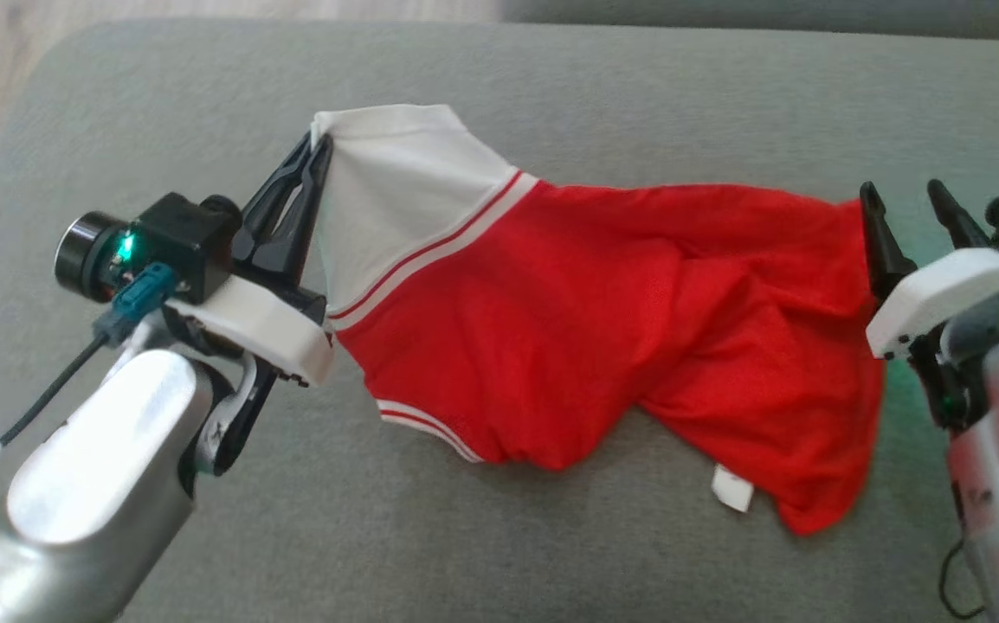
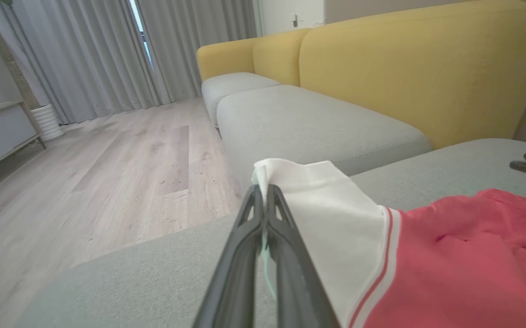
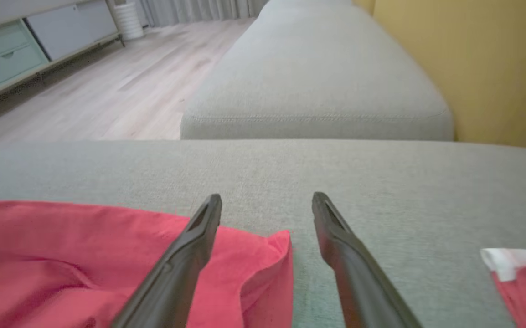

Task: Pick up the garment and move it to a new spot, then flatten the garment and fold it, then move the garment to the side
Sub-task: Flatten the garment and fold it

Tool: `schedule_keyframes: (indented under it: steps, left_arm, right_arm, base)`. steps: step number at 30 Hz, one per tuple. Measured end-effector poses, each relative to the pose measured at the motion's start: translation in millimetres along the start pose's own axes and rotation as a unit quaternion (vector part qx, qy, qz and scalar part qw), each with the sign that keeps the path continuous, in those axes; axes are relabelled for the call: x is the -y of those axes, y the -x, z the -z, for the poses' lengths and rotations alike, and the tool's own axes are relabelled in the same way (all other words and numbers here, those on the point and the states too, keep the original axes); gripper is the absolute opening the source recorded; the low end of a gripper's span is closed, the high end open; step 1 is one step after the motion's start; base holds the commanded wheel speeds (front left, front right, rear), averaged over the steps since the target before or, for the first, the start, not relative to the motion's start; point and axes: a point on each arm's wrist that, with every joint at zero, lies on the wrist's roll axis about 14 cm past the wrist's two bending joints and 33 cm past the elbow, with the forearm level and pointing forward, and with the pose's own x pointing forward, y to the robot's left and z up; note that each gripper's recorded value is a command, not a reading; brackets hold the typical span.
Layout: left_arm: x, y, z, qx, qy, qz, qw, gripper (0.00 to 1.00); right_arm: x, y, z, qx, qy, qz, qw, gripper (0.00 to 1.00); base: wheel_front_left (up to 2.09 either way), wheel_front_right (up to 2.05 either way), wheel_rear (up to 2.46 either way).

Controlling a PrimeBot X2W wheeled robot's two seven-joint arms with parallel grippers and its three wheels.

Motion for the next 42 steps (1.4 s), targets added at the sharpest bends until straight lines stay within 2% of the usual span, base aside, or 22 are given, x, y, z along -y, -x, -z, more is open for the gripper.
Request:
schedule_keyframes:
  steps: [4,9,10,11,12,16,21,24,26,29,34,35,36,39,42]
  left_arm:
    - [-8,6,2,-0.006,0.003,-0.015,1.000,0.00]
    - [-12,7,11,-0.018,0.006,-0.024,1.000,0.00]
    - [-13,6,13,-0.021,0.007,-0.025,0.999,0.00]
    - [-13,6,14,-0.023,0.008,-0.025,0.999,0.00]
    - [-13,6,15,-0.024,0.008,-0.026,0.999,0.00]
    - [-13,4,16,-0.023,0.009,-0.025,0.999,0.00]
    - [-11,2,1,0.012,0.008,-0.023,1.000,0.00]
    - [-8,4,-9,0.029,0.008,-0.021,0.999,0.00]
    - [-6,11,-11,0.033,0.016,-0.024,0.999,0.00]
    - [-5,27,3,0.018,0.037,-0.035,0.999,0.00]
    - [13,54,40,-0.031,0.081,-0.039,0.995,0.00]
    - [16,57,42,-0.035,0.088,-0.038,0.995,0.00]
    - [18,60,43,-0.035,0.091,-0.039,0.994,0.00]
    - [20,66,45,-0.038,0.094,-0.042,0.994,0.00]
    - [19,70,44,-0.035,0.092,-0.046,0.994,0.00]
  right_arm:
    - [-4,-16,35,-0.080,0.012,-0.008,0.997,1.00]
    - [-6,-24,67,-0.139,0.010,-0.010,0.990,1.00]
    - [-7,-25,70,-0.148,0.010,-0.012,0.989,0.90]
    - [-8,-26,70,-0.149,0.009,-0.013,0.989,0.42]
    - [-9,-28,69,-0.147,0.008,-0.015,0.989,0.00]
    - [-13,-33,60,-0.129,-0.001,-0.021,0.991,0.00]
    - [2,-29,34,-0.074,0.002,-0.009,0.997,0.00]
    - [5,-20,7,-0.019,0.003,-0.012,1.000,0.00]
    - [3,-6,3,-0.003,0.007,-0.022,1.000,0.00]
    - [5,30,28,-0.016,0.006,-0.026,1.000,0.00]
    - [11,99,92,-0.086,-0.019,-0.006,0.996,0.00]
    - [11,109,99,-0.094,-0.029,0.000,0.995,0.18]
    - [10,118,105,-0.100,-0.040,0.006,0.994,1.00]
    - [2,137,112,-0.108,-0.065,0.014,0.992,1.00]
    - [-4,152,104,-0.100,-0.092,0.015,0.991,1.00]
  base:
    - [0.00,0.00,0.00]
    - [0.00,0.00,0.00]
    - [0.00,0.00,0.00]
    - [0.00,0.00,0.00]
    - [0.00,0.00,0.00]
    - [0.00,0.00,0.00]
    - [0.00,0.00,0.00]
    - [0.00,0.00,0.00]
    - [0.00,0.00,0.00]
    - [0.00,0.00,0.00]
    - [0.00,0.00,0.00]
    - [0.00,0.00,0.00]
    - [0.00,0.00,0.00]
    - [0.00,0.00,0.00]
    - [0.00,0.00,0.00]
